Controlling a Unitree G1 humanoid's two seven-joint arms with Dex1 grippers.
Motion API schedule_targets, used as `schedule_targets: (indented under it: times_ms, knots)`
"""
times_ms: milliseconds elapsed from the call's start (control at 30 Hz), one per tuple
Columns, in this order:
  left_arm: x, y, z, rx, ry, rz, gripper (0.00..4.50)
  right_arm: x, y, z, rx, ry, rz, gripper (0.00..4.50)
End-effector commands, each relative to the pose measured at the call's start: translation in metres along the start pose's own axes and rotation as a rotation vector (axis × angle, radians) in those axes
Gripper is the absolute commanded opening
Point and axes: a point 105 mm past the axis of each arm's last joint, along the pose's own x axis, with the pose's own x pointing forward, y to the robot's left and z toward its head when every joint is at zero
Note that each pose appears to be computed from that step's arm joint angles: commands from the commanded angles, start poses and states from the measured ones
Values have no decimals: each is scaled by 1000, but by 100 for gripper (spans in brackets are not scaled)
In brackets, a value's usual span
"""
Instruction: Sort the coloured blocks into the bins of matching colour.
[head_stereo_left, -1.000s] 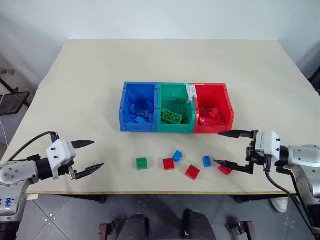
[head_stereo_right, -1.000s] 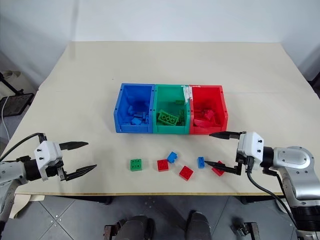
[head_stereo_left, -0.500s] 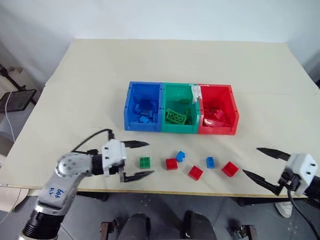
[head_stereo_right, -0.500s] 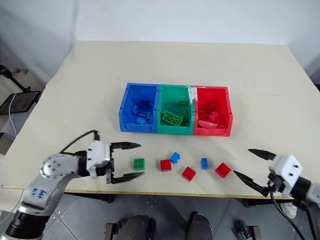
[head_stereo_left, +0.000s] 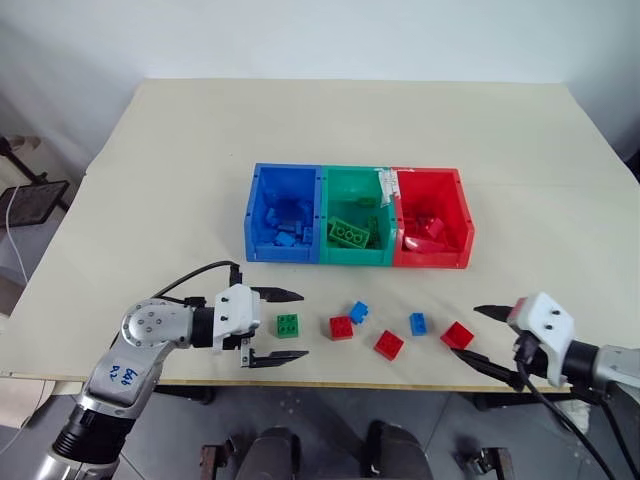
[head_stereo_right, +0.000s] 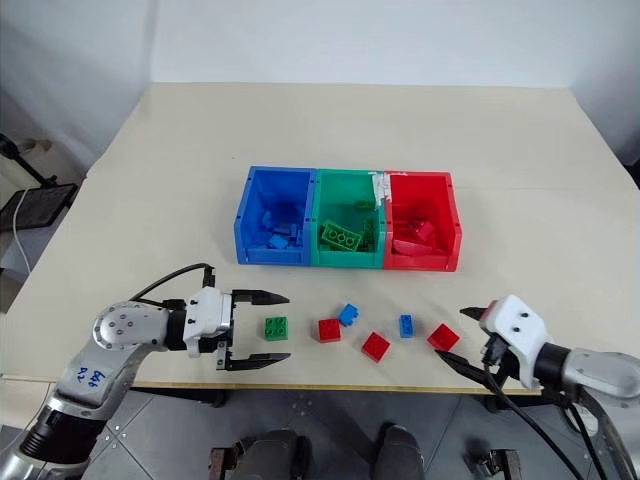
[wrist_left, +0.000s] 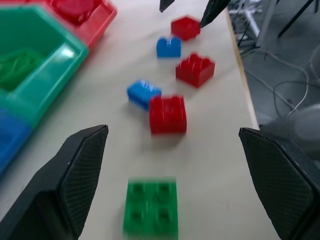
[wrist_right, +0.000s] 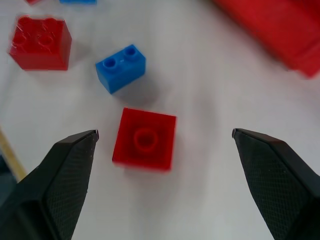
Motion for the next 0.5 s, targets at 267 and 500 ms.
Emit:
schedule_targets:
  times_ms: [267,500]
  knots:
    - [-8,-1,10,54,-7,29,450,8,-10,-7,-1,76,-23,234]
    - [-11,13,13,17,-54,140,450,9,-23,49,48,-159,-33,146]
